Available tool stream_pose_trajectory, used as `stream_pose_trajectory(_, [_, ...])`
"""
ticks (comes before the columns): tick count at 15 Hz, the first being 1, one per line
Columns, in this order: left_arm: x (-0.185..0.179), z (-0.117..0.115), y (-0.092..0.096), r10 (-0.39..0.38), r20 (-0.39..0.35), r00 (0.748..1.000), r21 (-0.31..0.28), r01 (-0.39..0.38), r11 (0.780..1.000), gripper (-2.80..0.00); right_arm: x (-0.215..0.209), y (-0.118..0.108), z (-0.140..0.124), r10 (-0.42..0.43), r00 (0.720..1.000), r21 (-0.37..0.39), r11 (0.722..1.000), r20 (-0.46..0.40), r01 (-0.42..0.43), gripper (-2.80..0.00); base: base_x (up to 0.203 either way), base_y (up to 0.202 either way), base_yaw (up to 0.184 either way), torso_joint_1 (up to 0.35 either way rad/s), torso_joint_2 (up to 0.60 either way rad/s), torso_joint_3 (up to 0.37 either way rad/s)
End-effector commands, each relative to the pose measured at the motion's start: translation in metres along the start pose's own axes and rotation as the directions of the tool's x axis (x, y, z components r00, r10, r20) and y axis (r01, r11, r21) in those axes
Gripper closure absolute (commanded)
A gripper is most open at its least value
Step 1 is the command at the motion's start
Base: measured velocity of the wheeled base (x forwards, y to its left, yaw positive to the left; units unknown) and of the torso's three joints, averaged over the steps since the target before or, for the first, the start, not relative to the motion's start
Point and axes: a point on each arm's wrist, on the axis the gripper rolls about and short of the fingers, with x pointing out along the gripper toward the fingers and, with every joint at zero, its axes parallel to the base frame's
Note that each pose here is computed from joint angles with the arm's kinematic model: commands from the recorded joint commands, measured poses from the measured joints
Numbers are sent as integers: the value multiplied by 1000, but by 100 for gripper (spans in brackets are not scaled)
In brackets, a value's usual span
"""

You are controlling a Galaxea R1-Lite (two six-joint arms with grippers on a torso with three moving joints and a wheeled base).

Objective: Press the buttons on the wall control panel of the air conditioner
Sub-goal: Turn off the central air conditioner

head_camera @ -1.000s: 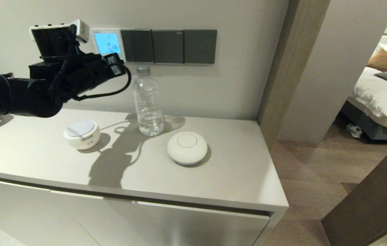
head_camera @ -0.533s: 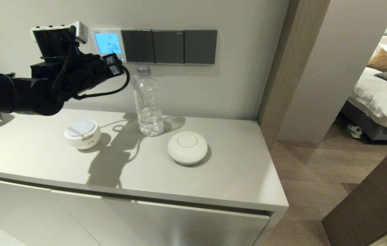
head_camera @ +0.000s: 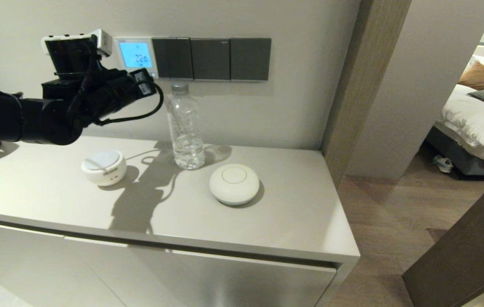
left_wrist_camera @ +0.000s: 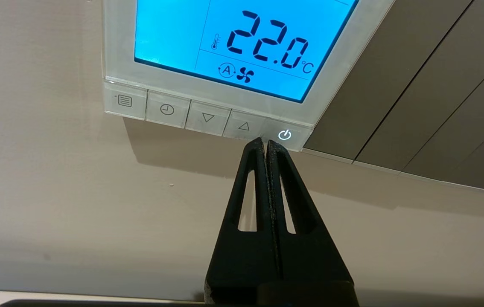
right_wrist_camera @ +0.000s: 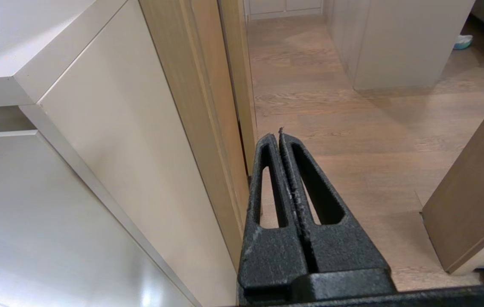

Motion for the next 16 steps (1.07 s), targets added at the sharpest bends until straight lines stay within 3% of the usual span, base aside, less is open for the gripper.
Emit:
stream_pose_trajectory(1, [-5,5,-2,-3,14,1000,-1,3,1000,0,0,0,-1,0,1000,0,1000,-3,0,0,0,0,0,0,0,0])
stream_pose_trajectory(16, [-4,-1,-8,-14,3,1000,-3,14,1000,0,0,0,-1,0,1000,0,1000,-3,0,0,0,0,0,0,0,0])
